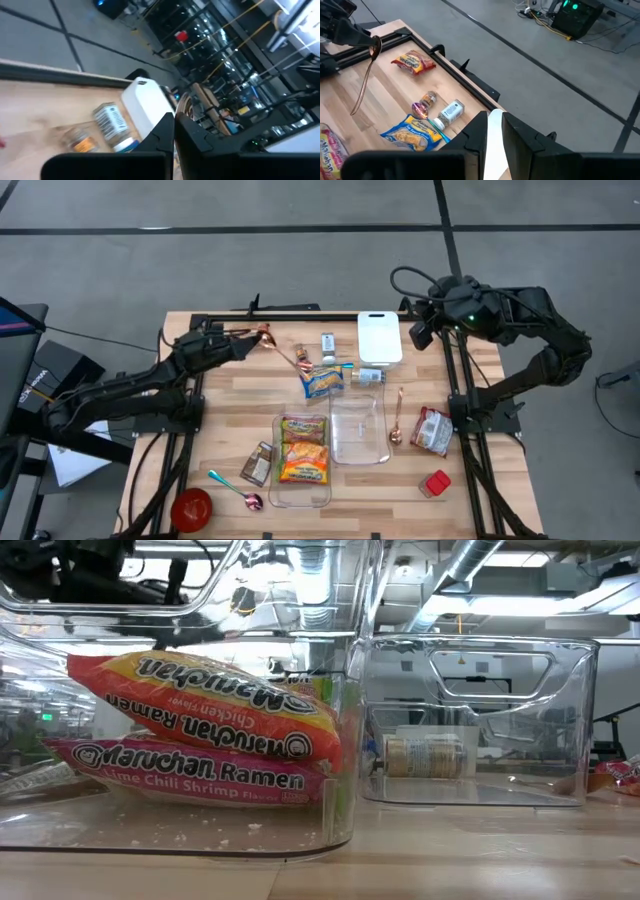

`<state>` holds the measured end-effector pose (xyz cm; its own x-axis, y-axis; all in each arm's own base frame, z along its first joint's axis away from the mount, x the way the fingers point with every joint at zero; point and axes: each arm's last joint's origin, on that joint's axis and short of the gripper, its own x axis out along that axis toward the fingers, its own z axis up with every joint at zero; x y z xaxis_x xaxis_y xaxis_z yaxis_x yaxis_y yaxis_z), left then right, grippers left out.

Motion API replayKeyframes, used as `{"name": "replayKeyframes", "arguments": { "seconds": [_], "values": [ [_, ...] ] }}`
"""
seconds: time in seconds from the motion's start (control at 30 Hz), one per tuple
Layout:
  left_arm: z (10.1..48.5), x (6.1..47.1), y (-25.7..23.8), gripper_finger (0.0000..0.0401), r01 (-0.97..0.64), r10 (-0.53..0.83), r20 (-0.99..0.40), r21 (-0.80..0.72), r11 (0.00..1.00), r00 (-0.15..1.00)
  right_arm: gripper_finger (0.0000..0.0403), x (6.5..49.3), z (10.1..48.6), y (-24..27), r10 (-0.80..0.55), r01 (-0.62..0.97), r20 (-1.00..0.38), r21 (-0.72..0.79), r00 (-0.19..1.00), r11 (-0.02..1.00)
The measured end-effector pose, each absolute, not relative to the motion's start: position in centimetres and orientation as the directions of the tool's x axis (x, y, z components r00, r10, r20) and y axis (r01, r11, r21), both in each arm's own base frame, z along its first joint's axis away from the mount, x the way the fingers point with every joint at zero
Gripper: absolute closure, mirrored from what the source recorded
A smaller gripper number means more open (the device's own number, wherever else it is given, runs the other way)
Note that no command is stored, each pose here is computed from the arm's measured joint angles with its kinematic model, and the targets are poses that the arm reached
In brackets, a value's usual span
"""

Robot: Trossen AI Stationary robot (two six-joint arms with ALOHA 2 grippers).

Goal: Pick & Place Food Item
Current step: Put the left gold spoon into the white bin

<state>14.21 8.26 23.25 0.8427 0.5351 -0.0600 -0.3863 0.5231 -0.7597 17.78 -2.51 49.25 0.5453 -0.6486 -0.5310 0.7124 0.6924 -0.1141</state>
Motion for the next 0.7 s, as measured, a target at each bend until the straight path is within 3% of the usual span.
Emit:
{"name": "replayKeyframes", "arguments": {
  "seconds": [0.7],
  "values": [
    [34.8,19.8,7.9,0.0401,-0.315,0.451,0.144,-0.532,0.786,0.881,0.0351,18.2,49.6,-1.8,-0.626,0.684,-0.502,-0.090,0.597,0.724]
  ]
}}
